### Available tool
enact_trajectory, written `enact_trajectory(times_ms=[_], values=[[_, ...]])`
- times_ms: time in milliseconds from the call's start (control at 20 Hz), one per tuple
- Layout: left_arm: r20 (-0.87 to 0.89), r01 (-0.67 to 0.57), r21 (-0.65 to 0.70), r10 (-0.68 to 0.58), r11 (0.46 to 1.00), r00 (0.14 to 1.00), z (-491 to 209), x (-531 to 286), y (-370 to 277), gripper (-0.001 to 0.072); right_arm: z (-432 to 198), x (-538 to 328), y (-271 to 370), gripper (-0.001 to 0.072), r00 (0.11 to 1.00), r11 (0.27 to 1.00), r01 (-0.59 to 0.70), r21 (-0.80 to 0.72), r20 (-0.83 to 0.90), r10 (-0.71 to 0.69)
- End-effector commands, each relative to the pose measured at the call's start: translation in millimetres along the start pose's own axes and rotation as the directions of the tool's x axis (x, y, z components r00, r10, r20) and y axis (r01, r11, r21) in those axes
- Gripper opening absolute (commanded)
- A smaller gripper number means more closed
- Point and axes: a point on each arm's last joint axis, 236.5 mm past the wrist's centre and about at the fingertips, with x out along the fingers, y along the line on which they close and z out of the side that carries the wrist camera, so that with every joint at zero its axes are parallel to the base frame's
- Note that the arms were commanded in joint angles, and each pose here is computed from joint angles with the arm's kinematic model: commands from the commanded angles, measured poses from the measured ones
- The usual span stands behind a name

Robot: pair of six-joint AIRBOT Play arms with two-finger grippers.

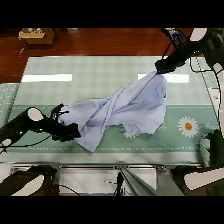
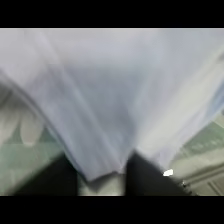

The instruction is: Fold the shirts.

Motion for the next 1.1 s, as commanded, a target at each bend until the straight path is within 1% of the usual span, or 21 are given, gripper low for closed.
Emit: enact_trajectory(times_ms=[0,100,200,300,350,450,550,600,650,700,750,850,950,1000,1050], values=[[0.036,0.041,0.057,-0.043,0.998,0.998,17.7,1.1,-19.0,0.0025,-3.9,0.2,0.4,0.0028,1.000,1.000,-0.004,0.000,-0.017,0.004],[0.045,0.063,0.140,-0.070,0.988,0.997,25.4,-18.8,-38.5,0.0024,-7.8,-2.0,0.8,0.0029,1.000,1.000,-0.003,-0.001,-0.031,0.003],[0.083,0.088,0.245,-0.111,0.966,0.990,34.9,-54.4,-68.0,0.0023,-7.1,-12.9,1.1,0.0028,1.000,1.000,0.010,-0.008,-0.014,-0.010],[0.194,0.099,0.362,-0.178,0.927,0.965,48.1,-112.1,-108.3,0.0023,-1.9,-36.8,4.4,0.0029,0.999,0.999,0.027,-0.019,0.041,-0.027],[0.271,0.092,0.428,-0.225,0.899,0.936,52.4,-152.1,-131.7,0.0023,1.9,-56.2,7.4,0.0029,0.995,0.999,0.041,-0.027,0.087,-0.039],[0.451,0.050,0.533,-0.334,0.845,0.828,52.5,-248.6,-175.3,0.0023,9.7,-106.1,15.6,0.0029,0.975,0.996,0.079,-0.043,0.211,-0.068],[0.629,-0.046,0.602,-0.439,0.797,0.642,37.0,-356.6,-208.2,0.0023,14.3,-170.0,26.1,0.0028,0.923,0.990,0.134,-0.053,0.369,-0.106],[0.694,-0.101,0.615,-0.476,0.782,0.539,21.7,-406.5,-218.9,0.0023,14.0,-204.3,32.9,0.0028,0.884,0.986,0.160,-0.052,0.452,-0.120],[0.736,-0.149,0.617,-0.500,0.773,0.456,5.7,-444.3,-225.6,0.0023,12.0,-243.4,41.2,0.0028,0.829,0.981,0.189,-0.049,0.544,-0.132],[0.766,-0.180,0.611,-0.519,0.770,0.379,-11.8,-476.5,-231.1,0.0023,7.5,-284.1,51.1,0.0028,0.760,0.976,0.215,-0.044,0.635,-0.138],[0.782,-0.197,0.607,-0.535,0.770,0.319,-28.0,-499.3,-235.9,0.0023,0.3,-322.5,60.9,0.0028,0.688,0.972,0.232,-0.031,0.712,-0.141],[0.785,-0.249,0.619,-0.575,0.745,0.231,-63.3,-530.1,-247.1,0.0023,-25.0,-397.2,78.6,0.0027,0.539,0.964,0.264,0.008,0.828,-0.154],[0.777,-0.267,0.629,-0.606,0.730,0.171,-96.6,-547.6,-253.8,0.0023,-59.3,-457.5,89.3,0.0027,0.410,0.953,0.296,0.060,0.893,-0.184],[0.773,-0.262,0.633,-0.614,0.728,0.162,-111.6,-549.9,-254.7,0.0023,-76.7,-481.5,92.1,0.0027,0.356,0.947,0.307,0.092,0.912,-0.204],[0.769,-0.251,0.639,-0.617,0.727,0.170,-126.4,-547.4,-254.0,0.0023,-95.1,-502.5,94.7,0.0027,0.308,0.940,0.319,0.119,0.925,-0.222]])
